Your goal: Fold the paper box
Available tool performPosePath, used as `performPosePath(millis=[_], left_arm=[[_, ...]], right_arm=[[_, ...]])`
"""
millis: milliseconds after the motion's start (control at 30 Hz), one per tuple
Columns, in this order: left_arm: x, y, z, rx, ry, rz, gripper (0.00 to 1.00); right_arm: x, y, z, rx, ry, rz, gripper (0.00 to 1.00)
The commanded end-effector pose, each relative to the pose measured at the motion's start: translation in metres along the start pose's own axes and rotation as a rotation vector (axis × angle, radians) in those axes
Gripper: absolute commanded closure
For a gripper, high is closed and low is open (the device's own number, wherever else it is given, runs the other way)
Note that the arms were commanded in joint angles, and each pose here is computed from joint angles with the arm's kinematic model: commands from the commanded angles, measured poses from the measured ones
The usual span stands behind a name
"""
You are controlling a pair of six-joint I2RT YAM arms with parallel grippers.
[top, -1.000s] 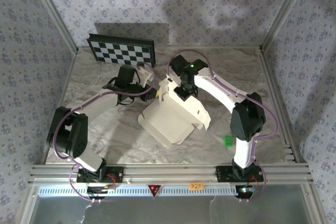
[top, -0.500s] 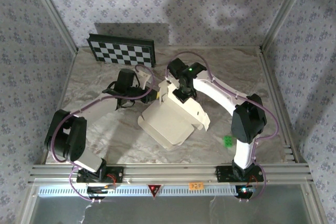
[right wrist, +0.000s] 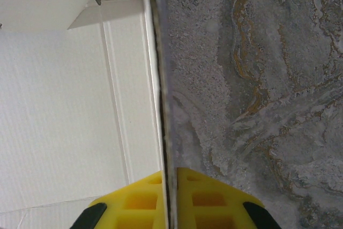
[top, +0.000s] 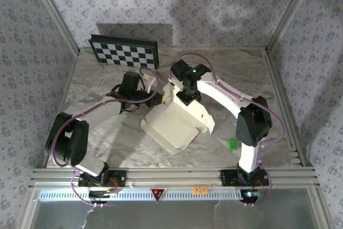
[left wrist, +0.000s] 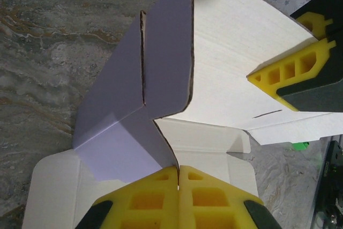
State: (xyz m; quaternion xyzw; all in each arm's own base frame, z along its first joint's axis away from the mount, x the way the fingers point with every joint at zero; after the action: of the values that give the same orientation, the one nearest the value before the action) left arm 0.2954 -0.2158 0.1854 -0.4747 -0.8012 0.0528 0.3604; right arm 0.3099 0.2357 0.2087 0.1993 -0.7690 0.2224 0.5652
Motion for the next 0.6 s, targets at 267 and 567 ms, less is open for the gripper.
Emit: performPosePath(millis=[267,567], left_arm=[[0.017,-0.015,0.019,-0.005,0.077,-0.038,0.78],[0.058,-0.035,-0.022,-0.072,-0.075,-0.101,0.68]], right_arm=[[-0.027,0.01,0.024,0.003,0.138,0.047,1.0],[-0.029,0.016,0.025,0.018,0.144,0.045,1.0]])
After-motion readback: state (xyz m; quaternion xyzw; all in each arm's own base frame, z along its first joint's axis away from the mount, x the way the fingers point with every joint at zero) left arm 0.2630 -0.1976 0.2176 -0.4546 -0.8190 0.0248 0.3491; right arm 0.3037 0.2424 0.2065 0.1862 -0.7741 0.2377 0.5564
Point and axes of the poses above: each hand's point on the last joint's axis, 136 mm out from that joint toward the fingers, its own x axis back along the fingers, its own y axis along the line the jaws close on, z = x × y, the point moved 7 cm from there along x, back along the fingers, and after that the axes turned 10 degrees about -x, right-handed, at the moved point
